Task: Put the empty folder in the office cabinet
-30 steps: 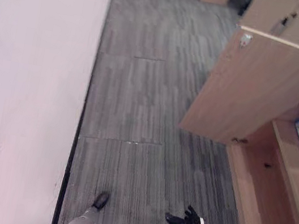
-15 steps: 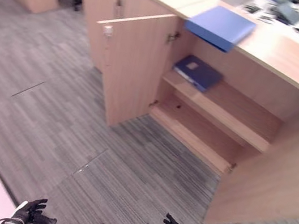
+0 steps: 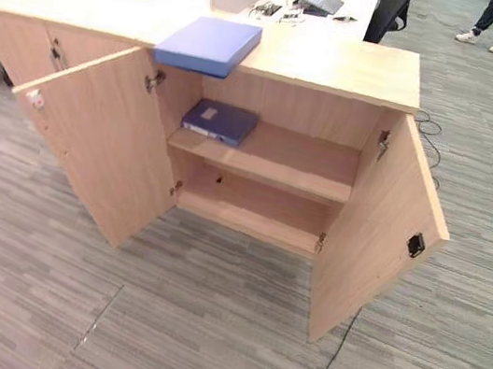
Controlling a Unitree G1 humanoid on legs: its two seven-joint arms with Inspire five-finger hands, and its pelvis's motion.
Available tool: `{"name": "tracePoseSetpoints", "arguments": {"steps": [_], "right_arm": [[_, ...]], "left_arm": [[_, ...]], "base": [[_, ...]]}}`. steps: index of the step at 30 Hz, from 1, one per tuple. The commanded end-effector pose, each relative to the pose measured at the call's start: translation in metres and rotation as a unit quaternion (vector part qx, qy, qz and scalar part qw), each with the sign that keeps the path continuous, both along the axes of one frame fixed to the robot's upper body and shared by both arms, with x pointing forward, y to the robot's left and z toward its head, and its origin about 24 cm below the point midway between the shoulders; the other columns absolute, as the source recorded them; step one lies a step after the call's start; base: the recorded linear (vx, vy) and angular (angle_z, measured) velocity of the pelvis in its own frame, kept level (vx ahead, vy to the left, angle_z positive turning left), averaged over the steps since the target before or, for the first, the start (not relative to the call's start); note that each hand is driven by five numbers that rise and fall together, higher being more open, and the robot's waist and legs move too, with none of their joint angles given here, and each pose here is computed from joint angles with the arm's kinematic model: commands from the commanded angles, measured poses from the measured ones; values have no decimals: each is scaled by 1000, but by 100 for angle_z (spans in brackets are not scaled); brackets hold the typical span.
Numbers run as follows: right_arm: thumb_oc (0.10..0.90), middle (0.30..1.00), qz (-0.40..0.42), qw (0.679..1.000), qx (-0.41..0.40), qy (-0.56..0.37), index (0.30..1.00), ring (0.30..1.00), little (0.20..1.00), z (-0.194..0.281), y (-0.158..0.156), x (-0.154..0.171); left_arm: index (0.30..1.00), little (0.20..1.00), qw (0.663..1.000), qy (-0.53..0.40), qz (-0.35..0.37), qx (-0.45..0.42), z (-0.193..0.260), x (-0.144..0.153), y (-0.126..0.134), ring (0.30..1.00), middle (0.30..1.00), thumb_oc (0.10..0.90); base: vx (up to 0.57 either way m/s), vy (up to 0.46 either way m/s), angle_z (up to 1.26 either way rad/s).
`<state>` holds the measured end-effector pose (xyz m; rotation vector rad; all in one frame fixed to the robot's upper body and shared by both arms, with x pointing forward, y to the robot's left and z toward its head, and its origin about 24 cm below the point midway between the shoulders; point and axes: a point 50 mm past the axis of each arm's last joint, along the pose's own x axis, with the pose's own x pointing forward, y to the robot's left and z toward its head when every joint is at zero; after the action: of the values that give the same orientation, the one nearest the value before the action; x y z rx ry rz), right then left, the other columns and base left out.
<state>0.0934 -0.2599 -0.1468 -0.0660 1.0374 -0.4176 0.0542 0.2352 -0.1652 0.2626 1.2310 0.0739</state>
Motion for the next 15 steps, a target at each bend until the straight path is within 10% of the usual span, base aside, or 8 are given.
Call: {"name": "tracePoseSetpoints", "arguments": {"steps": [1,15], "right_arm": [[800,900,-15,999,-28,-39,900,900,900,12,-19,20],[800,900,53,997,-26,-46,900,900,900,15,-9,34]], "left_arm": [[900,900,998,-59,-30,19,11,43,9,900,900,800],[900,900,993,-114,2,12,20,68,9,900,900,800]], "base": [[220,-260,-18],[191,-160,-23]]}}
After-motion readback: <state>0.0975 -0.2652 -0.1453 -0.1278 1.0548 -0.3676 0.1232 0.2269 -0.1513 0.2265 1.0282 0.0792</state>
